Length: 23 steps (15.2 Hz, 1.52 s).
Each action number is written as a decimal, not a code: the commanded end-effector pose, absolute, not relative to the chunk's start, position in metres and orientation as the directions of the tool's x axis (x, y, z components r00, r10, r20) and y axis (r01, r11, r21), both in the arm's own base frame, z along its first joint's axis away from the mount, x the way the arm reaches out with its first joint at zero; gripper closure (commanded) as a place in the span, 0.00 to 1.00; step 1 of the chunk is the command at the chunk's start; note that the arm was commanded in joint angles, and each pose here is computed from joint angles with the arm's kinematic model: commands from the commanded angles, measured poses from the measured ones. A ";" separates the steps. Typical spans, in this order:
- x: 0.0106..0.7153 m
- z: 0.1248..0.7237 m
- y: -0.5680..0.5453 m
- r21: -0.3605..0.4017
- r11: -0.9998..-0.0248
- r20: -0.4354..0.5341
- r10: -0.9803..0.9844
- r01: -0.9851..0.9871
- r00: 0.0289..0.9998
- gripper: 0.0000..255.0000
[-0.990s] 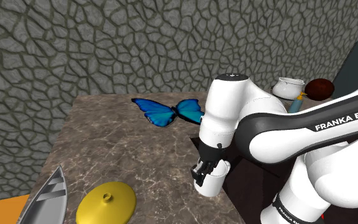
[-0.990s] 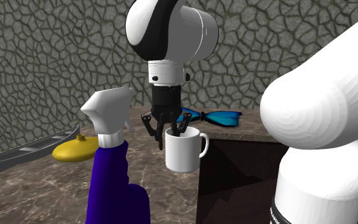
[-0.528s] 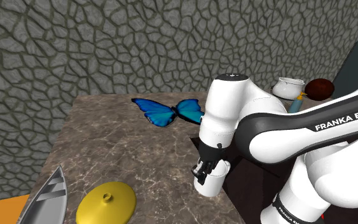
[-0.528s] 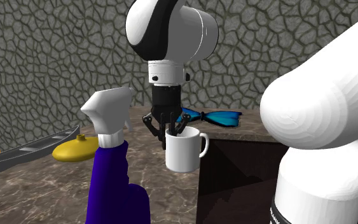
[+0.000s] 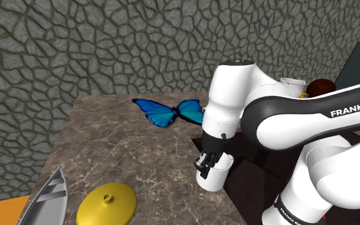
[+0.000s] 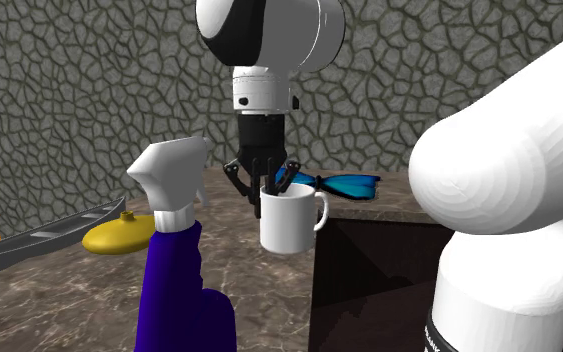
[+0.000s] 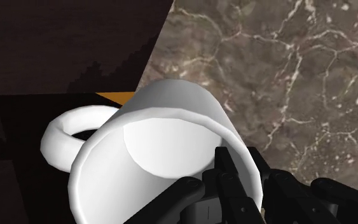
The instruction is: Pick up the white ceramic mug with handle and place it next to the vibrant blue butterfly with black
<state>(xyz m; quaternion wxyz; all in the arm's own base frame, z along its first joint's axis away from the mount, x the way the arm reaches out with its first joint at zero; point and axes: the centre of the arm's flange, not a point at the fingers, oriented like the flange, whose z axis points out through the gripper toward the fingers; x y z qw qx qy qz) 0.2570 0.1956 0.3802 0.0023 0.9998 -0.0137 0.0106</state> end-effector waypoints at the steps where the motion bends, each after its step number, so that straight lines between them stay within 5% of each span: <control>1: 0.257 0.391 0.196 0.004 -1.000 0.021 -0.027 -0.027 0.999 1.00; 23: 0.257 0.507 0.196 0.004 -1.000 0.021 -0.027 -0.027 0.999 1.00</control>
